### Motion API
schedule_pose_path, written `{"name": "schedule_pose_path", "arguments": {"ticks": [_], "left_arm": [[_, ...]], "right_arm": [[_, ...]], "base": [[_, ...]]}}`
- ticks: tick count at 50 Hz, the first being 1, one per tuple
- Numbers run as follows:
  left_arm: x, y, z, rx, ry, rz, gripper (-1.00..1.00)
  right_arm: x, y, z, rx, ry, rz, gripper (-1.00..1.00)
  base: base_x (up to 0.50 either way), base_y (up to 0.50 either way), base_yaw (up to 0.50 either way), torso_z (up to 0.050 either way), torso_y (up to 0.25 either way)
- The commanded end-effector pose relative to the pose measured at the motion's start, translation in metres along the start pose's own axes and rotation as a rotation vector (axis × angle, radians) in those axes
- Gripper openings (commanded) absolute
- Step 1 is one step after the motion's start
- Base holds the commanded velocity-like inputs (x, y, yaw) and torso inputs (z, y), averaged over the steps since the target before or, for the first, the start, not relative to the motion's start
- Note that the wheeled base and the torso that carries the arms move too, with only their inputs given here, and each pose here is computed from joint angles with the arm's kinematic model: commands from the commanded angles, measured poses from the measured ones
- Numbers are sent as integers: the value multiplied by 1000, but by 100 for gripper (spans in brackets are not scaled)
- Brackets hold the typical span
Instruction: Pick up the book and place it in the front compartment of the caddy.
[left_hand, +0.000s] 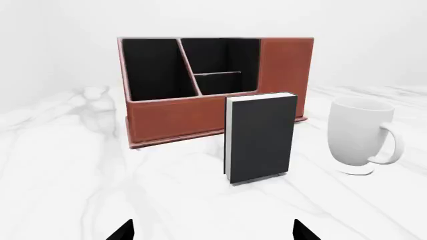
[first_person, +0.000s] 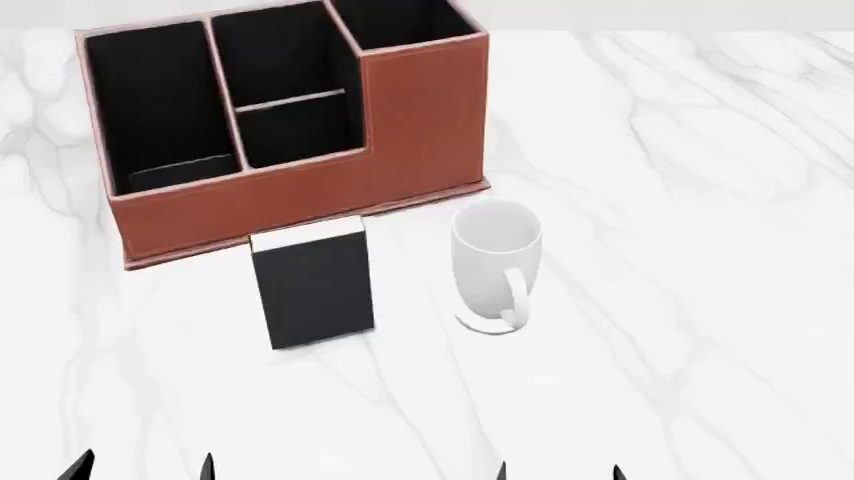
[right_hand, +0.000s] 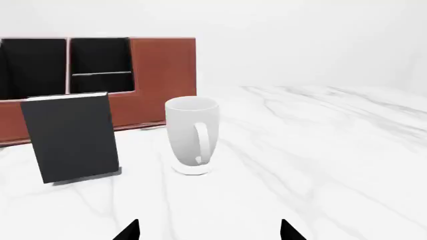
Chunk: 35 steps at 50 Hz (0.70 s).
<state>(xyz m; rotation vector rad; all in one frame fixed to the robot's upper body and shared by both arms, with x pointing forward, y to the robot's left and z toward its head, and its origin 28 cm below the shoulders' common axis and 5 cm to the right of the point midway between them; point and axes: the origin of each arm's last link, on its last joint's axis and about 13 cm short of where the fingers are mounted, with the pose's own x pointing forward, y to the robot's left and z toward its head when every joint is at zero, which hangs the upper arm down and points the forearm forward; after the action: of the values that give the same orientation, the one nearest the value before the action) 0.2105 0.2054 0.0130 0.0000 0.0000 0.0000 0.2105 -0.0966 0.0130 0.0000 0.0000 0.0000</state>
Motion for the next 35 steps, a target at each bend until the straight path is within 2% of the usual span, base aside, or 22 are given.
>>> {"name": "schedule_pose_path", "arguments": {"ticks": [1, 8, 9, 14, 15, 16, 18, 19, 21, 24, 32, 35], "left_arm": [[1, -1, -1, 8, -1, 1, 100], [0, 0, -1, 0, -7, 0, 100], [0, 1, 0, 1, 11, 31, 100], [2, 2, 2, -1, 3, 25, 100], [2, 2, 3, -4, -8, 17, 100], [1, 1, 5, -9, -13, 13, 100], [0, 1, 10, 6, -29, 9, 100], [0, 1, 12, 13, -36, 5, 100], [-1, 1, 18, 22, -60, 1, 100], [-2, 0, 28, -16, -105, -16, 100], [-11, -1, 64, 24, -197, -23, 100], [-16, -2, 77, 10, -226, -28, 100]], "right_arm": [[0, 0, 1, -5, 7, -9, 100], [1, -2, -1, 27, 23, -47, 100], [1, -2, -1, 25, 22, -54, 100], [1, -2, -1, 6, 19, -65, 100], [2, -2, 1, -39, 21, -63, 100], [2, -1, 4, -46, 13, -60, 100], [2, -2, 9, -27, 6, -59, 100], [2, -3, 12, -50, -8, -62, 100], [2, -4, 18, -57, -24, -67, 100], [1, -6, 28, -54, -59, -72, 100], [-7, -6, 75, -59, -178, -62, 100], [-11, -5, 95, -58, -230, -64, 100]], "base": [[0, 0, 0, 0, 0], [0, 0, 0, 0, 0], [0, 0, 0, 0, 0], [0, 0, 0, 0, 0], [0, 0, 0, 0, 0], [0, 0, 0, 0, 0], [0, 0, 0, 0, 0], [0, 0, 0, 0, 0], [0, 0, 0, 0, 0], [0, 0, 0, 0, 0], [0, 0, 0, 0, 0], [0, 0, 0, 0, 0]]}}
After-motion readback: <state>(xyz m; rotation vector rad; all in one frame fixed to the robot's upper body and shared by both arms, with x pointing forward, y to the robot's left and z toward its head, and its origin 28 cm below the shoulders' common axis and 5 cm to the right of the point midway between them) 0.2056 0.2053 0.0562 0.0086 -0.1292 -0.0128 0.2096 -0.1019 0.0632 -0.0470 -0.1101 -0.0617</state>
